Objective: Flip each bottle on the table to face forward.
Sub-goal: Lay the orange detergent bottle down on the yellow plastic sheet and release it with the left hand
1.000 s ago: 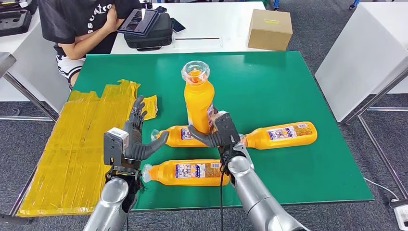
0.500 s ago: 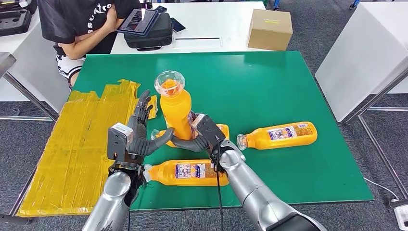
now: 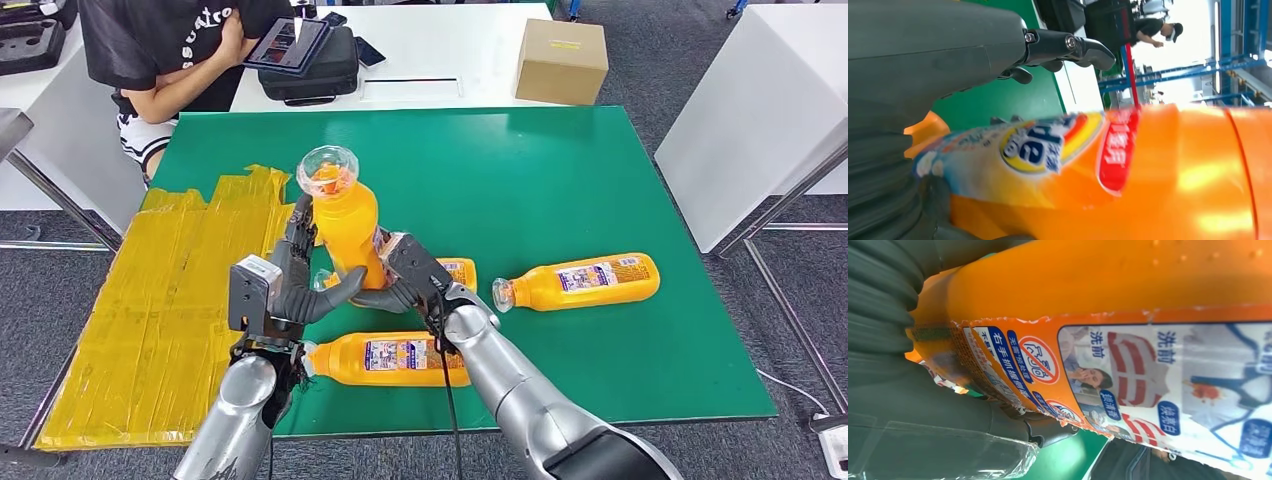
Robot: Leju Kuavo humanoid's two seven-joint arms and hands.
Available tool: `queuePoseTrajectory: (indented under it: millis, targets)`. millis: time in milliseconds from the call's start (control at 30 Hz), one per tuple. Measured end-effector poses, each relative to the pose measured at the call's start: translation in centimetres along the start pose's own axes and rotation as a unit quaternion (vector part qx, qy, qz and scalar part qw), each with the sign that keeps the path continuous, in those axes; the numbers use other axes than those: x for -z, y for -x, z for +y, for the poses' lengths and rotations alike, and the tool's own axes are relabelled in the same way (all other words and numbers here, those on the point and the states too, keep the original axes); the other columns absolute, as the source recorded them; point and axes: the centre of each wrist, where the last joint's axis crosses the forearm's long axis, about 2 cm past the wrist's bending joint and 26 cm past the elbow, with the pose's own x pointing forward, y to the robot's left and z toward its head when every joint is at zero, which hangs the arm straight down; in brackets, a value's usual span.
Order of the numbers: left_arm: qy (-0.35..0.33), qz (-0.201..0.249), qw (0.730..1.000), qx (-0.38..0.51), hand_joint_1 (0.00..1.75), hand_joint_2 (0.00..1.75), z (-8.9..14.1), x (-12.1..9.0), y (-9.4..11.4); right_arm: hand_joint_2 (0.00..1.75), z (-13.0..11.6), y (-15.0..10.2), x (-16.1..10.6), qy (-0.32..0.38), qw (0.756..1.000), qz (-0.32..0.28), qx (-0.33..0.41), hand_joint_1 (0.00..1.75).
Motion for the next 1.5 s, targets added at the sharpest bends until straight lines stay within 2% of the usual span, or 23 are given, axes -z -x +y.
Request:
queuePoseTrajectory:
  millis: [500, 933, 967, 1067, 1100, 1500]
  targets:
    - [-0.006, -0.004, 1.0, -0.005, 0.0, 1.75, -0.1, 0.3, -0.2, 1.75, 2.1, -0.7, 1.2, -0.048, 0.997, 0.03, -0.05, 1.75]
    - [-0.012, -0.002, 1.0, -0.003, 0.0, 1.75, 0.0, -0.2, -0.1, 1.75, 2.9, -0.9, 1.6, -0.079, 0.994, 0.033, -0.069, 1.75]
    - [-0.012, -0.002, 1.0, -0.002, 0.07, 1.75, 0.0, -0.3, -0.1, 1.75, 3.0, -1.0, 1.7, -0.082, 0.993, 0.033, -0.073, 1.75]
    - [-0.012, -0.001, 1.0, -0.001, 1.37, 1.75, 0.1, -0.4, 0.0, 1.75, 3.0, -1.1, 1.8, -0.091, 0.992, 0.032, -0.084, 1.75]
    - [-0.011, -0.002, 1.0, -0.002, 1.75, 1.75, 0.2, -0.5, 0.0, 1.75, 3.0, -1.1, 1.8, -0.093, 0.991, 0.031, -0.086, 1.75]
    - [-0.008, -0.007, 1.0, -0.015, 1.75, 1.75, 0.7, -0.5, -0.5, 1.75, 3.4, -1.3, 2.1, -0.095, 0.991, 0.027, -0.093, 1.75]
